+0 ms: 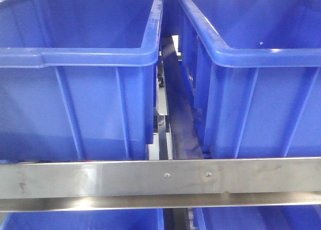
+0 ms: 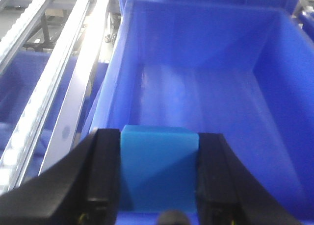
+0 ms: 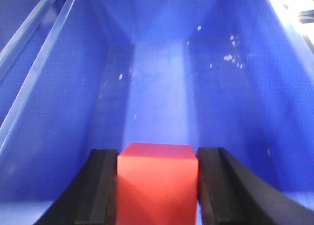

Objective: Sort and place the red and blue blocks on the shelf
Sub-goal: 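Lower the red and blue cubes down into the blue bins, then open the right then the left gripper to drop the cubes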

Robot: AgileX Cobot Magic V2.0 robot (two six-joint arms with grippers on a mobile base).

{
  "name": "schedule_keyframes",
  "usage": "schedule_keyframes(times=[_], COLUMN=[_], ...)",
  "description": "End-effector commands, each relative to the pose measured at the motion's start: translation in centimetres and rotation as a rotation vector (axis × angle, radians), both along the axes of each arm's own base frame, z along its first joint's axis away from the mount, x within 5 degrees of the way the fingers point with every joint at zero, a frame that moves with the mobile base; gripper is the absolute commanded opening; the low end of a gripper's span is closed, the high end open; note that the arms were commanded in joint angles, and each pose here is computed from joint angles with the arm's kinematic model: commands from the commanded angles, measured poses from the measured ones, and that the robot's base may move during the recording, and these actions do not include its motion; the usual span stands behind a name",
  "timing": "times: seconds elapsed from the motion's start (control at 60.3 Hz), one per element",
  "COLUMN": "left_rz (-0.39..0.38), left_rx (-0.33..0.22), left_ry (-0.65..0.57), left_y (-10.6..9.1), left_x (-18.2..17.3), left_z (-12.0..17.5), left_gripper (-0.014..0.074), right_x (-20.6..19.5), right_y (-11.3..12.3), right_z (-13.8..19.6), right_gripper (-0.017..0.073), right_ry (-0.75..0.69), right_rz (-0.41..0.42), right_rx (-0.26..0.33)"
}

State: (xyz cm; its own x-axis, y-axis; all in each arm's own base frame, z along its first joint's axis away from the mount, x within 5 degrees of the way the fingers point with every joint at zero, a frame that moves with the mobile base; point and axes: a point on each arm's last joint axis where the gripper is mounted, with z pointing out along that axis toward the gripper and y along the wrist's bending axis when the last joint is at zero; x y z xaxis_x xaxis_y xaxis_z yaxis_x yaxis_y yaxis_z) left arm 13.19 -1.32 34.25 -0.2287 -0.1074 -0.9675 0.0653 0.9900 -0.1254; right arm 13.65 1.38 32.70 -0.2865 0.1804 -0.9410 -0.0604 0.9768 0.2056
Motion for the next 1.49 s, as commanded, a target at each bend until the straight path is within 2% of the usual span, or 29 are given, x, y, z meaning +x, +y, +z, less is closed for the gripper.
schedule_keyframes(times=[0.0, 0.182, 0.464, 0.73, 0.813, 0.962, 1.045, 1.095, 1.476], left_rz=[-0.021, -0.067, -0.152, -0.161, -0.161, -0.161, -0.159, -0.159, -0.156], left_rx=[-0.021, -0.019, -0.014, -0.011, -0.01, -0.016, -0.021, -0.021, -0.034], left_ry=[-0.123, -0.089, -0.034, 0.026, 0.031, 0.018, 0.019, 0.019, 0.032], left_y=[-0.4, -1.6, -4.5, -5.4, -5.4, -5.4, -5.4, -5.4, -5.4], left_x=[1.4, 4.4, 9.4, 12.0, 12.1, 12.1, 12.1, 12.1, 12.1], left_z=[2.6, 3.2, 2.1, 0.3, 0.2, 0.3, 0.3, 0.3, 0.2], left_gripper=[0.0123, 0.0123, 0.0123, 0.014, 0.0221, 0.0493, 0.0573, 0.0575, 0.0555], right_x=[1.6, 4.5, 8.4, 9.3, 9.4, 9.4, 9.4, 9.4, 9.4], right_y=[-0.2, -0.1, 0.0, 0.1, 0.1, 0.1, 0.1, 0.1, 0.1], right_z=[2.3, 2.9, 3.4, 3.3, 3.3, 3.3, 3.3, 3.3, 3.3], right_gripper=[0.0059, 0.0059, 0.0059, 0.0065, 0.0135, 0.0407, 0.0517, 0.0536, 0.0523], right_ry=[-0.12, -0.117, -0.095, -0.085, -0.09, -0.094, -0.094, -0.094, -0.094], right_rz=[-0.028, -0.038, -0.046, -0.048, -0.049, -0.049, -0.048, -0.048, -0.048], right_rx=[0.006, 0.005, 0.002, 0.001, 0.002, 0.001, -0.005, -0.006, -0.006])
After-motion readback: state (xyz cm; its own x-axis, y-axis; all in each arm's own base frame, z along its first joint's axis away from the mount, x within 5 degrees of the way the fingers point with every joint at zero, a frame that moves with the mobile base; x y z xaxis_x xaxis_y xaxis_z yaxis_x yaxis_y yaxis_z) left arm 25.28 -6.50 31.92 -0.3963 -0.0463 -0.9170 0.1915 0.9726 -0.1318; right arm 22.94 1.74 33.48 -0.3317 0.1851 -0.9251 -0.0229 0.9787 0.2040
